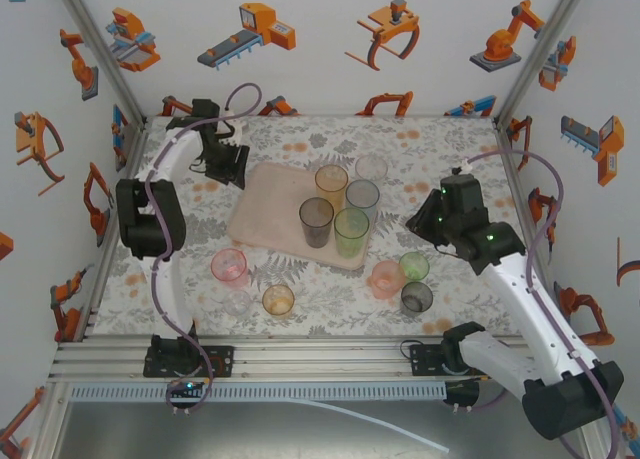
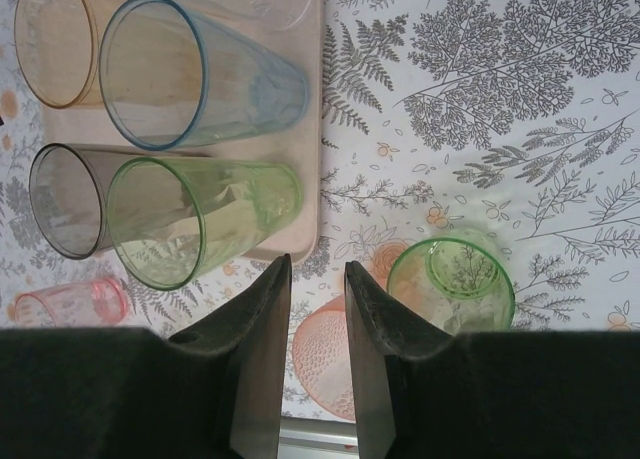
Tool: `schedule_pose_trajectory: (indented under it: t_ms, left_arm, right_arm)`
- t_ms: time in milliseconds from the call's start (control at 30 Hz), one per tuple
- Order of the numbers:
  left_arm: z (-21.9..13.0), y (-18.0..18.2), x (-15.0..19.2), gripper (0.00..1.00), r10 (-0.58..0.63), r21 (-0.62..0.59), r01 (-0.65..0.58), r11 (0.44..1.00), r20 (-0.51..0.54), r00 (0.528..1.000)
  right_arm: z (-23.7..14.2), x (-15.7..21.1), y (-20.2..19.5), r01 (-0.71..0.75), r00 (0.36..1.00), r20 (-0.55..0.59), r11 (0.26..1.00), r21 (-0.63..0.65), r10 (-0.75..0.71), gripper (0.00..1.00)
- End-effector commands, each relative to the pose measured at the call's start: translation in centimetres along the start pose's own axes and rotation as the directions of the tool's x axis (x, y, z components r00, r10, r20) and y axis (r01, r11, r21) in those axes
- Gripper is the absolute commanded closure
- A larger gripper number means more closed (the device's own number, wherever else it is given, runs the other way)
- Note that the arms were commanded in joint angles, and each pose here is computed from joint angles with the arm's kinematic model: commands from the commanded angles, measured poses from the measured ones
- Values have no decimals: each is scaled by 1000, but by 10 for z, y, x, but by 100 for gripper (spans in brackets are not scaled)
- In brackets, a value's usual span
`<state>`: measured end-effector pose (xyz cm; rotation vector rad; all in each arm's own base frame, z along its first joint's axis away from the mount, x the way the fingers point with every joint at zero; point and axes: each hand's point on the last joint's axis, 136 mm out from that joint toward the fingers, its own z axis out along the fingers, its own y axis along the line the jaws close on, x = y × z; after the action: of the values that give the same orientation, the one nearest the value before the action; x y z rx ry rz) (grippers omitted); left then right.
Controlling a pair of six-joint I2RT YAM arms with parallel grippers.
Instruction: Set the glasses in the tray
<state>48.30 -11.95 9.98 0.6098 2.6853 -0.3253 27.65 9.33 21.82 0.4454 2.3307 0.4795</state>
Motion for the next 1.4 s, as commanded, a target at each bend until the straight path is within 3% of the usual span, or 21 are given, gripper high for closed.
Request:
schedule_pose_trajectory:
  t_ms: [0,667,933,1367]
  left_arm:
    - [3,2,-7,47,13,10,-14,1000,11,1000]
    - [44,4,-2,54,60,-66,-64,996,-68,996]
    - [55,1,2,64,62,-48,-66,997,-91,994]
    - [63,-4,11,70,75,-49,-82,995,-126,989]
  right_arm:
    - [-3,3,-12,-20,1000,12,999,35,20,70]
    - [-2,11,-22,-21,1000,10,998,53,21,70]
    - [0,14,-24,-24,1000,4,998,61,24,70]
    - [2,17,-27,-24,1000,0,998,65,24,70]
